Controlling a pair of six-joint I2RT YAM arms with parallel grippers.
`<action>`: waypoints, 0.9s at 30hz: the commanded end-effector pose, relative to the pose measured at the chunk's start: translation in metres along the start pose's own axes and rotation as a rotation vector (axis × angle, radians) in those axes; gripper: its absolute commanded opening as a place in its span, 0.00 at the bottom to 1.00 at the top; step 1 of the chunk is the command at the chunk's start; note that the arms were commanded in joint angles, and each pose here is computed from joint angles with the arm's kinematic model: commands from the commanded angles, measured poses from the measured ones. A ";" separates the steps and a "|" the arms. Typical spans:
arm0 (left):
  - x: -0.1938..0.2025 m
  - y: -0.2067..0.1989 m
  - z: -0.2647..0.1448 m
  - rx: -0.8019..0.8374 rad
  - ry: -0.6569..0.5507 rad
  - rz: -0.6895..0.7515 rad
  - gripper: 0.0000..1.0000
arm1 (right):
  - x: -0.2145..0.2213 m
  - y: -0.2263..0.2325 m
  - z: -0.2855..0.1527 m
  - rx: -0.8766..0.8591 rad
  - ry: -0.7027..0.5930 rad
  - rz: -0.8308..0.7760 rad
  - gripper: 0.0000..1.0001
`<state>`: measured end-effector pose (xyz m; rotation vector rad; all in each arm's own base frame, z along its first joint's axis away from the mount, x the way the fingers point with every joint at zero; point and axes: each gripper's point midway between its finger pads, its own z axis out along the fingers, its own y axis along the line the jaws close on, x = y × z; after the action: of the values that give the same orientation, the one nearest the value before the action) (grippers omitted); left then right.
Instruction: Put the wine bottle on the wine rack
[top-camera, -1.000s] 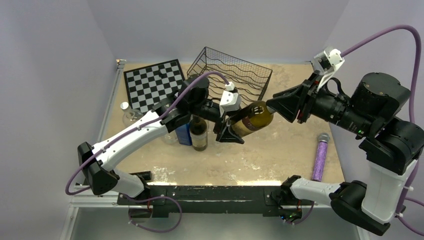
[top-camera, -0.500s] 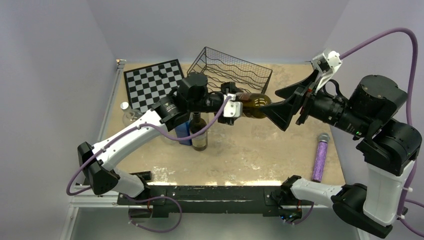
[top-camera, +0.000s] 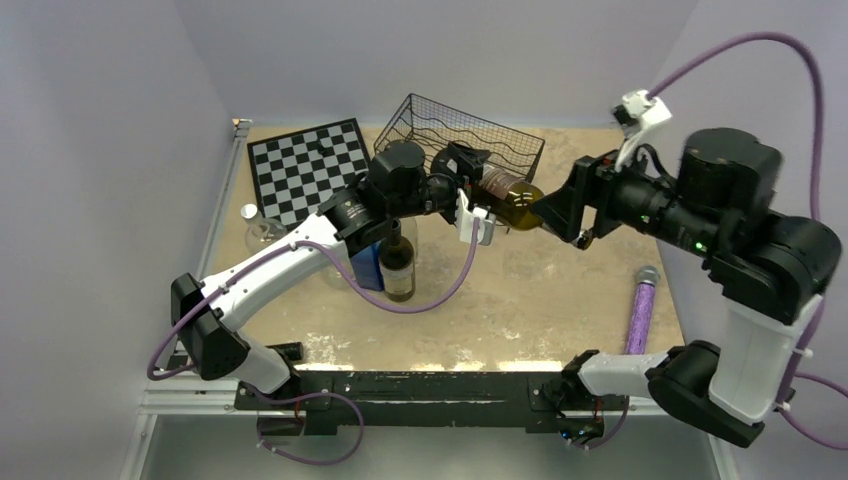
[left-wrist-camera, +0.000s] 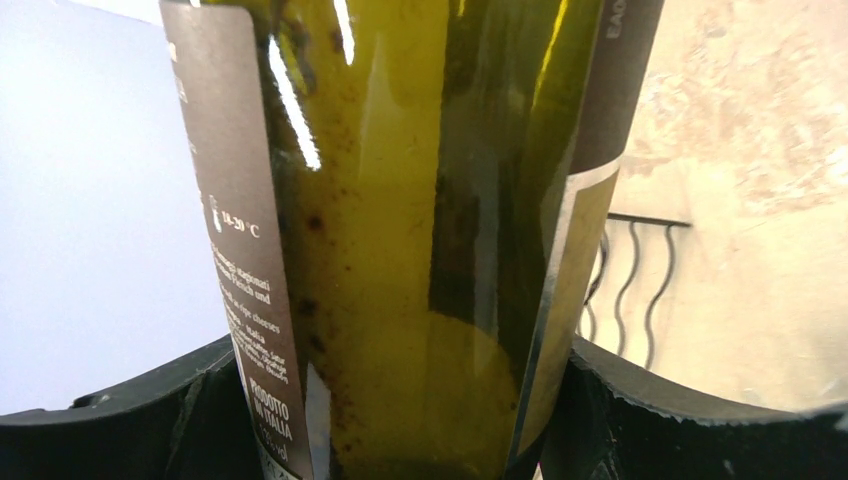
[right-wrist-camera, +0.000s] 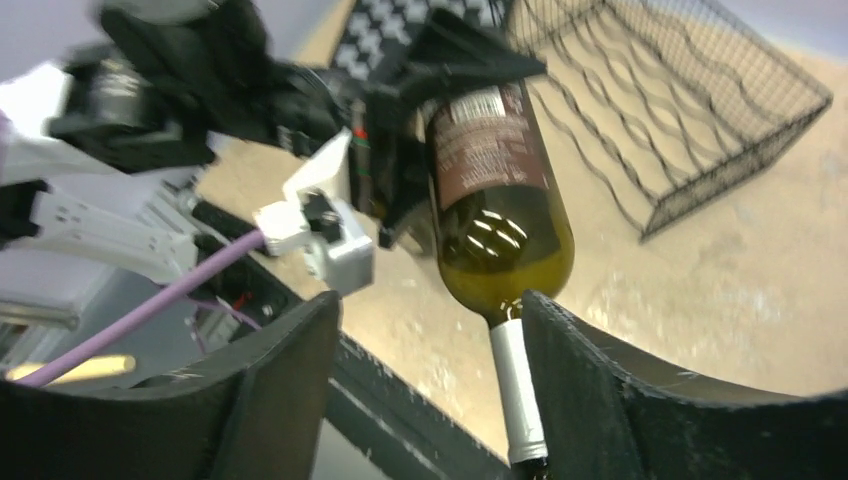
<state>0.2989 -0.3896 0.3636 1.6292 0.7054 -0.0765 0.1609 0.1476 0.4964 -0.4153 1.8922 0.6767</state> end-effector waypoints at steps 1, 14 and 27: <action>-0.038 0.085 -0.026 -0.244 -0.062 0.224 0.00 | 0.052 -0.024 0.019 0.122 0.264 0.034 0.67; -0.038 0.083 -0.040 -0.258 -0.045 0.269 0.00 | 0.100 -0.027 0.035 0.129 0.479 0.084 0.70; -0.043 0.083 -0.050 -0.273 -0.058 0.261 0.00 | 0.055 -0.030 0.018 0.137 0.182 0.038 0.87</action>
<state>0.3092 -0.3737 0.3700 1.6677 0.6003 0.1266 0.1567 0.1365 0.4302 -0.3812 2.1332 0.5814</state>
